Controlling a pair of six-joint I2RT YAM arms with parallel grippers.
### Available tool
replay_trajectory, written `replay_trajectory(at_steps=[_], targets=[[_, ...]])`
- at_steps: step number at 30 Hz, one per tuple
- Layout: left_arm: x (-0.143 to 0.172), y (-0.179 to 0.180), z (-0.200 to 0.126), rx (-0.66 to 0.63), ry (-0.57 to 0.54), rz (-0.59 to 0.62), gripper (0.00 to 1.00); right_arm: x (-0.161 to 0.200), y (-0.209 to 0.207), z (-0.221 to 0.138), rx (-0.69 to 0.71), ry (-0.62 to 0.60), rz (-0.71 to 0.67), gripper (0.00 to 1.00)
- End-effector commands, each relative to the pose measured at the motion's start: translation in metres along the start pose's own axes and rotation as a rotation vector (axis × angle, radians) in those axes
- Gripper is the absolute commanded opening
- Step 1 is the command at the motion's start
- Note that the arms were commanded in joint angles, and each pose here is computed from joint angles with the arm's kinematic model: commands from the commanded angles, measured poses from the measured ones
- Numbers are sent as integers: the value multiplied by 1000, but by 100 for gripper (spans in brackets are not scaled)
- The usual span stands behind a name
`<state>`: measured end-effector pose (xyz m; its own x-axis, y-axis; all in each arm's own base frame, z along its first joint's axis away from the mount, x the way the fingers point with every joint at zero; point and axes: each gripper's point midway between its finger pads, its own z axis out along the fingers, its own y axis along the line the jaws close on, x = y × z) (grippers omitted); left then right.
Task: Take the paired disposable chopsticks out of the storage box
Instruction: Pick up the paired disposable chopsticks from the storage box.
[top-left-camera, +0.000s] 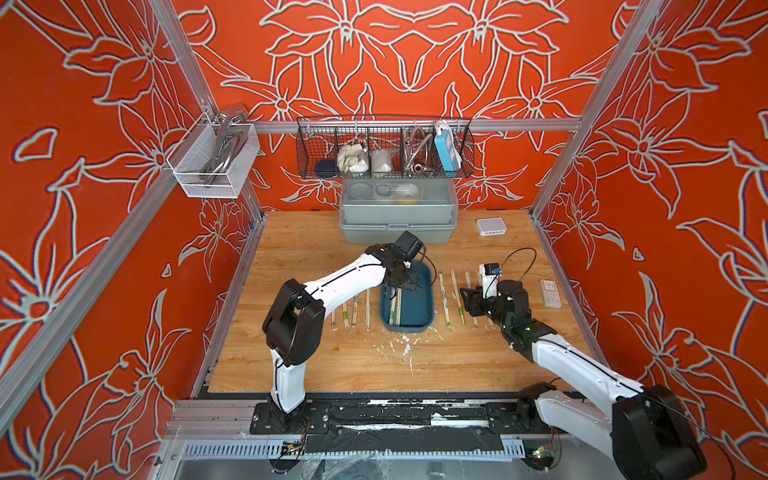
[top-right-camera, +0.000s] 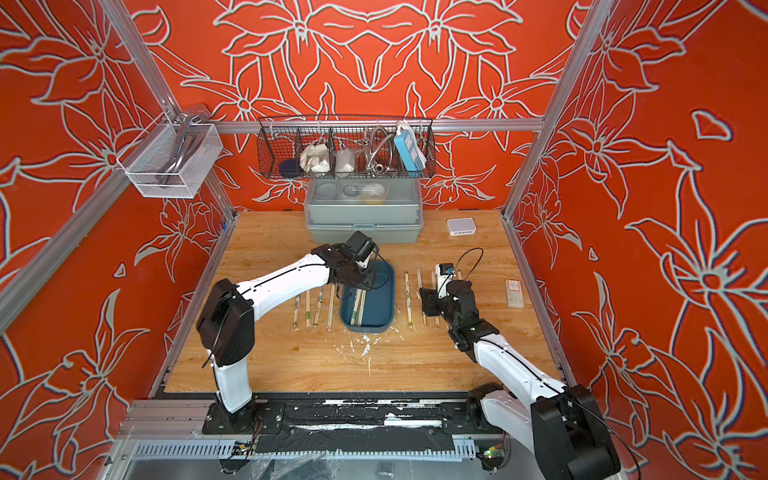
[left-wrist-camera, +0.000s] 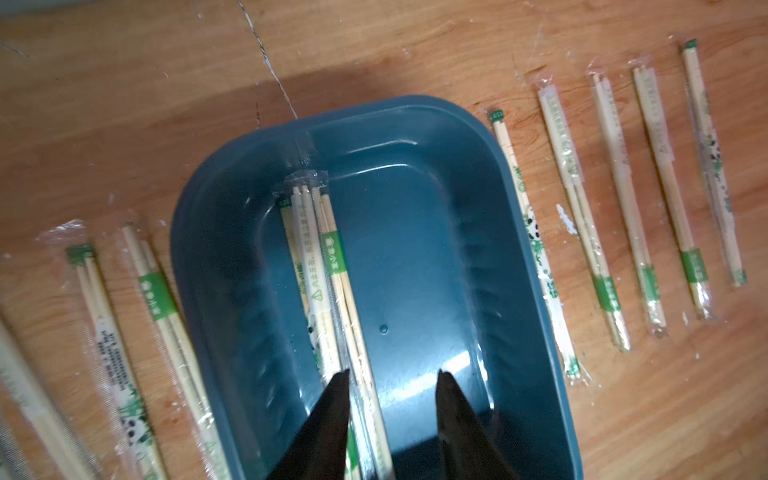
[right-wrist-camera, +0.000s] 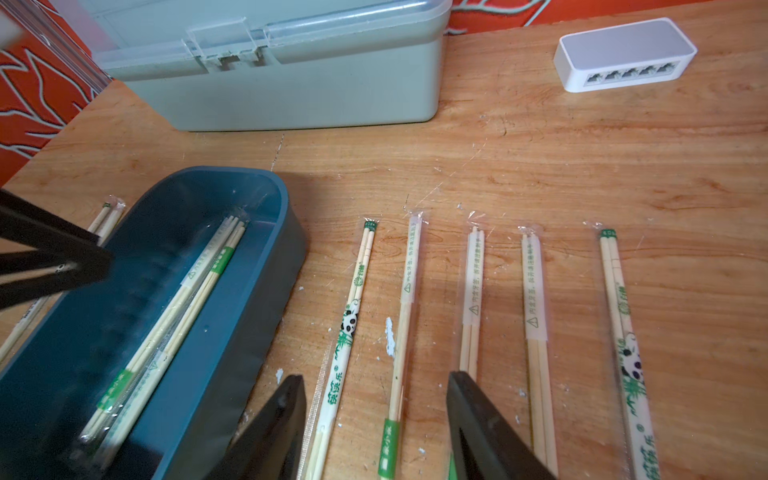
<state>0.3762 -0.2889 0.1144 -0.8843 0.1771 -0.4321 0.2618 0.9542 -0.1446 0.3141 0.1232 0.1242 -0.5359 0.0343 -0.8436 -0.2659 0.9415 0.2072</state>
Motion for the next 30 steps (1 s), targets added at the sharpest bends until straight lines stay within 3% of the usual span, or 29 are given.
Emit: replay_trajectory(at_steps=[1,12,30], targets=[[11,2,13,-29,71,5,36,-15,2,1,13,-27,9,59],[21,11,54,-101,143,4,39,-11,2,7,20,6,7,59],[17,35,67,-218,134,-11,39,-7,4,14,22,49,6,59]])
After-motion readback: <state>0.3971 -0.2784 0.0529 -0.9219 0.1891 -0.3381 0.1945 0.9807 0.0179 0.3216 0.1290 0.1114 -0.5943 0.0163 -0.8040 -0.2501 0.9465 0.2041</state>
